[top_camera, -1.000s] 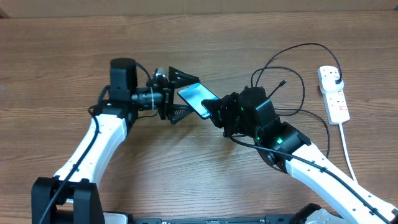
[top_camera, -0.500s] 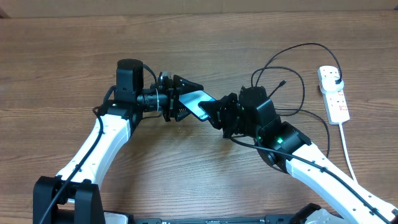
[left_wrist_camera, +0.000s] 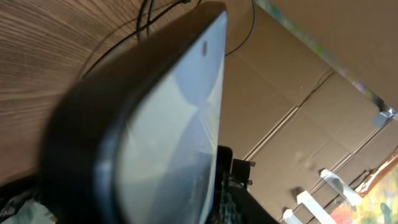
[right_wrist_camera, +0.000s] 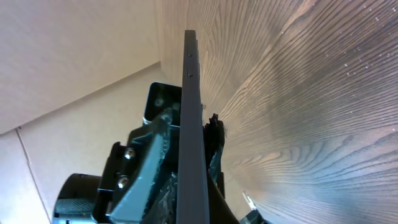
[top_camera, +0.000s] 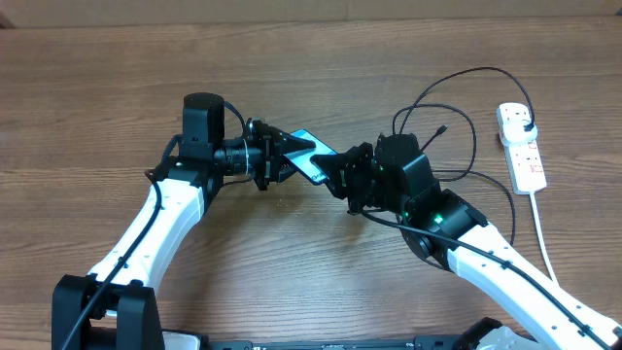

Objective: Plug charger to phone and switch on socket
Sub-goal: 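Release the phone from the right gripper and move right gripper to cable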

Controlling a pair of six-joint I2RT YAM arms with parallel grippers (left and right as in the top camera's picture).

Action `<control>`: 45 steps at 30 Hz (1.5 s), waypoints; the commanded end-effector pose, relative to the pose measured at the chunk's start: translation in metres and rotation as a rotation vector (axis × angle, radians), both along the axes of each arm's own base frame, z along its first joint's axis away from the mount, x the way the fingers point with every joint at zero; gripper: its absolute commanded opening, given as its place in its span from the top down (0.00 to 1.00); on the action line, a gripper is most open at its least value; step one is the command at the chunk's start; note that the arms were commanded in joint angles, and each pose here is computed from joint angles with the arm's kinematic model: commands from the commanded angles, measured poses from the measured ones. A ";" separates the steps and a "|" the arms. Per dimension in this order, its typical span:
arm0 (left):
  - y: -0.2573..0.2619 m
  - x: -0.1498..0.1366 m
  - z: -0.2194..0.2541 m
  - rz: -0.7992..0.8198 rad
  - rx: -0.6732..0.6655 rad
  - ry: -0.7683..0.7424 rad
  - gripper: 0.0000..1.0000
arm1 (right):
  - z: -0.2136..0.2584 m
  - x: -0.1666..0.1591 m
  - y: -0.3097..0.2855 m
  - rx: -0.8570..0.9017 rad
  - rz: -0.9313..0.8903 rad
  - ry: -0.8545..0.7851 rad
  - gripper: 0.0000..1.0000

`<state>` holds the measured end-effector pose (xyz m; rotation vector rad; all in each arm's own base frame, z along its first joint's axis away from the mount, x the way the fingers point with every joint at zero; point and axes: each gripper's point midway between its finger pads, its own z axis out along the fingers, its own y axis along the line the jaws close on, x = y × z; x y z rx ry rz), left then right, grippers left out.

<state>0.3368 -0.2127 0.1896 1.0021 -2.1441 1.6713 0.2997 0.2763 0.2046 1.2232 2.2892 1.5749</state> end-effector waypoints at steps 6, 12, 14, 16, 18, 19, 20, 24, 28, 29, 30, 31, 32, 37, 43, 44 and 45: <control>0.000 0.004 0.002 0.039 -0.012 0.057 0.80 | 0.015 -0.010 0.012 0.062 0.046 0.032 0.95; 0.000 0.004 0.001 0.040 -0.011 0.057 0.83 | 0.022 -0.007 0.014 0.094 0.037 0.022 0.95; 0.001 0.005 0.001 0.044 -0.008 0.056 0.85 | 0.024 -0.007 0.015 0.098 0.039 0.017 0.95; 0.001 0.005 0.001 0.046 -0.006 0.056 0.87 | 0.024 -0.009 0.017 0.099 0.045 0.015 0.95; 0.001 0.006 0.000 0.049 -0.004 0.056 0.90 | 0.024 -0.011 0.020 0.100 0.054 0.013 0.95; 0.001 0.006 0.000 0.051 -0.002 0.055 0.91 | 0.024 -0.012 0.020 0.098 0.055 0.013 0.95; 0.001 0.006 0.000 0.052 -0.002 0.055 0.92 | 0.024 -0.013 0.022 0.096 0.056 0.012 0.95; 0.001 0.006 0.000 0.049 0.000 0.047 0.96 | 0.016 -0.016 0.022 0.068 0.066 0.028 0.78; 0.005 0.012 -0.004 0.040 0.054 -0.070 0.96 | -0.012 -0.021 0.007 -0.028 0.017 0.117 0.62; 0.006 0.013 -0.005 0.036 0.073 -0.109 0.96 | -0.019 -0.022 0.002 -0.056 -0.001 0.137 0.57; 0.007 0.014 -0.006 0.027 0.094 -0.153 0.96 | -0.031 -0.024 -0.007 -0.107 -0.035 0.168 0.52; 0.007 0.015 -0.007 0.020 0.105 -0.182 0.96 | -0.039 -0.025 -0.015 -0.148 -0.063 0.188 0.51; 0.007 0.015 -0.007 0.011 0.114 -0.207 0.96 | -0.048 -0.026 -0.023 -0.191 -0.091 0.207 0.50; 0.007 0.011 -0.010 -0.031 0.141 -0.277 0.96 | -0.081 -0.026 -0.080 -0.506 -0.215 0.187 0.44; 0.009 -0.002 -0.022 -0.057 0.154 -0.194 0.96 | -0.091 -0.027 -0.122 -0.821 -0.168 0.079 0.04; 0.008 -0.005 -0.022 -0.065 0.147 -0.183 0.96 | -0.093 -0.030 -0.124 -0.842 -0.148 0.081 0.00; 0.007 -0.007 -0.022 -0.073 0.138 -0.177 0.96 | -0.095 -0.033 -0.126 -0.859 -0.133 0.086 0.00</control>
